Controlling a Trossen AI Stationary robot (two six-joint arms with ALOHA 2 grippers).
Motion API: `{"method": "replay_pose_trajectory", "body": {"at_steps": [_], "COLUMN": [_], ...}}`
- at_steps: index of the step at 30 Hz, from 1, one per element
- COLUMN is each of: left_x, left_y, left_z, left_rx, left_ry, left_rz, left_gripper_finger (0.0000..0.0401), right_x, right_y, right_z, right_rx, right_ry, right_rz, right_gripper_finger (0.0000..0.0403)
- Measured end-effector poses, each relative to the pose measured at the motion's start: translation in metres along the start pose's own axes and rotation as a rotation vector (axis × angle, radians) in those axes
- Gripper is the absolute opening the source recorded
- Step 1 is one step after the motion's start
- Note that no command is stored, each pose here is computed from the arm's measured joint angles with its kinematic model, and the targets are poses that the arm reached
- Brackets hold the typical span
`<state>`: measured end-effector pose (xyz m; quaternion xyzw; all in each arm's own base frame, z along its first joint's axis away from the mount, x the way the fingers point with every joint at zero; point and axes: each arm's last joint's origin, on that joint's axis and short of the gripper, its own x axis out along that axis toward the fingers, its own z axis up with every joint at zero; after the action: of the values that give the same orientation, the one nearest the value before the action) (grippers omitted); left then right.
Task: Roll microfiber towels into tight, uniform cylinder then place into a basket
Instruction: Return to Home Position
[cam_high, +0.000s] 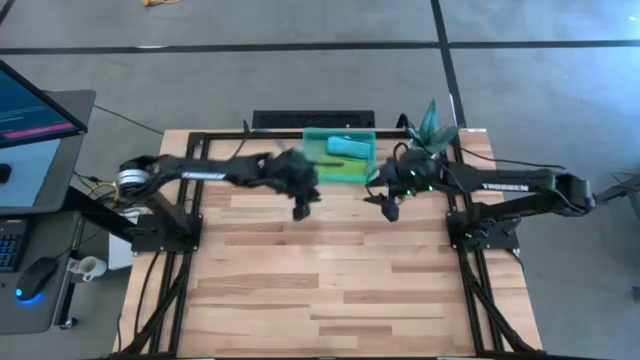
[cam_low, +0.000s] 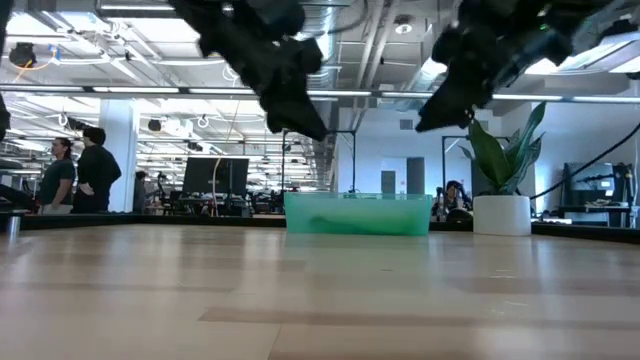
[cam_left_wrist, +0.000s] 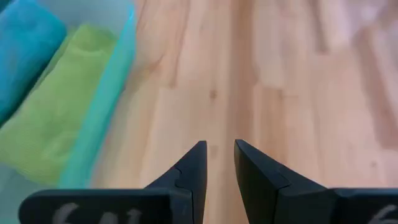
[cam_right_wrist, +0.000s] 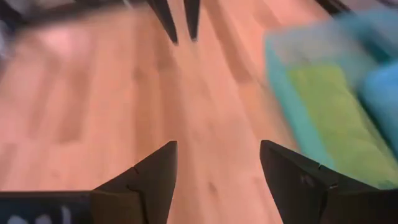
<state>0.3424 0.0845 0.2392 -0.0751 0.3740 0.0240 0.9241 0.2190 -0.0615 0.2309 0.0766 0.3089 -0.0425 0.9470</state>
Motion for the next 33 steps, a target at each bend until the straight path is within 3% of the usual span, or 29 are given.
{"method": "replay_pose_trajectory", "body": {"at_steps": [6,12,18,23,28,33], "left_x": [-0.038,-0.084,-0.122,-0.135,-0.133,-0.130], "left_y": [-0.050,-0.080,-0.095,-0.102,-0.102,-0.099], "left_z": [-0.045,-0.085,-0.122,-0.158,-0.191,-0.212], "left_rx": [0.007,0.006,0.000,0.027,0.017,-0.006], "left_ry": [-0.137,-0.270,-0.395,-0.512,-0.626,-0.703], "left_rz": [0.002,0.059,0.010,-0.045,-0.093,-0.137], "left_gripper_finger": [0.0071,0.0071,0.0070,0.0070,0.0070,0.0070], "right_x": [-0.013,-0.038,-0.071,-0.093,-0.088,-0.076], "right_y": [0.033,0.041,0.040,0.040,0.041,0.039], "right_z": [-0.007,-0.004,-0.004,-0.015,-0.042,-0.065], "right_rx": [-0.049,-0.076,-0.116,-0.167,-0.179,-0.178], "right_ry": [-0.164,-0.257,-0.366,-0.413,-0.415,-0.505], "right_rz": [0.109,0.130,0.110,0.094,0.115,0.136], "right_gripper_finger": [0.0249,0.0249,0.0249,0.0249,0.0249,0.0249]}}
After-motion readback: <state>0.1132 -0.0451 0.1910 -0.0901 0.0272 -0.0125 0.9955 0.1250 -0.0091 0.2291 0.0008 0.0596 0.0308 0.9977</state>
